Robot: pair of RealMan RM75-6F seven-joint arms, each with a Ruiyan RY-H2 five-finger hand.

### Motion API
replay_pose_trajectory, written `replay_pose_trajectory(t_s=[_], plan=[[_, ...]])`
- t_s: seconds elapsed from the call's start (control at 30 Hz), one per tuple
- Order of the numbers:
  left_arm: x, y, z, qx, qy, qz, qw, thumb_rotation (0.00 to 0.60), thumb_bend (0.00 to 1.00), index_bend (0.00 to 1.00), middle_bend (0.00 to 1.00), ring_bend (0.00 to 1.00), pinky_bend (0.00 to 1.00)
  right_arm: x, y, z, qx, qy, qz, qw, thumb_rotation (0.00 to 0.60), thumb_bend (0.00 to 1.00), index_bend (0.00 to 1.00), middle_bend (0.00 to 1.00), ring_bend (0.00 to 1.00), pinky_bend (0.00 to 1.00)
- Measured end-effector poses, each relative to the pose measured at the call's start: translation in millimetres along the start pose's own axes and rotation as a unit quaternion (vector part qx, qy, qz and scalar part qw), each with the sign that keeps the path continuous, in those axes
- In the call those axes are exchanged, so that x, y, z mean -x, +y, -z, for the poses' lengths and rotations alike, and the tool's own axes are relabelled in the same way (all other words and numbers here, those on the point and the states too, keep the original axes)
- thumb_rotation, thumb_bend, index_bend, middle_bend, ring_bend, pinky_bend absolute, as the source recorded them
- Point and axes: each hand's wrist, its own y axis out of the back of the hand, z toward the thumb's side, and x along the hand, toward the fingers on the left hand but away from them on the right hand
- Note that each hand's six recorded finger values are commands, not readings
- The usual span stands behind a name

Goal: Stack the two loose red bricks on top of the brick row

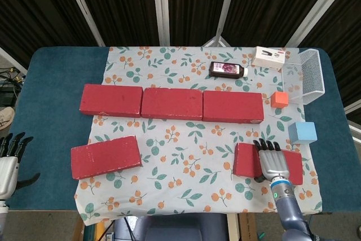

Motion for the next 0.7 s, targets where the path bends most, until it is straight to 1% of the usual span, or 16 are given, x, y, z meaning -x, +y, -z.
replay_pose_trajectory(t_s=[0.23,0.53,0.6,0.7], plan=[[-0.4,-2.4,-2.7,-0.005,-0.002,0.003,1.0,0.6,0.01,0.16,0.07,0.01,0.05,1.9,-5.0,8.6,-0.005,-0.009,-0.013,0.9999,0.6,0.11,0.0,0.0,0.0,0.0],[-0.6,-3.6,-4.4,-0.007,-0.002,0.004,1.0,0.6,0.01,0.16,0.07,0.01,0.05,3.9,-4.2,22.0,-0.003,-0.025,-0.016,0.9996,0.6,0.1,0.0,0.0,0.0,0.0],[-0.6,-3.9,-4.9,-0.008,-0.003,0.004,1.0,0.6,0.01,0.16,0.07,0.01,0.05,4.4,-4.7,23.2,-0.005,-0.025,-0.018,0.9995,0.6,0.1,0.0,0.03,0.02,0.0],[-0.4,-4.8,-6.0,-0.009,-0.005,0.006,0.9999,0.6,0.01,0.16,0.07,0.01,0.05,5.4,-5.7,24.4,-0.007,-0.026,-0.021,0.9994,0.6,0.11,0.0,0.11,0.09,0.0]])
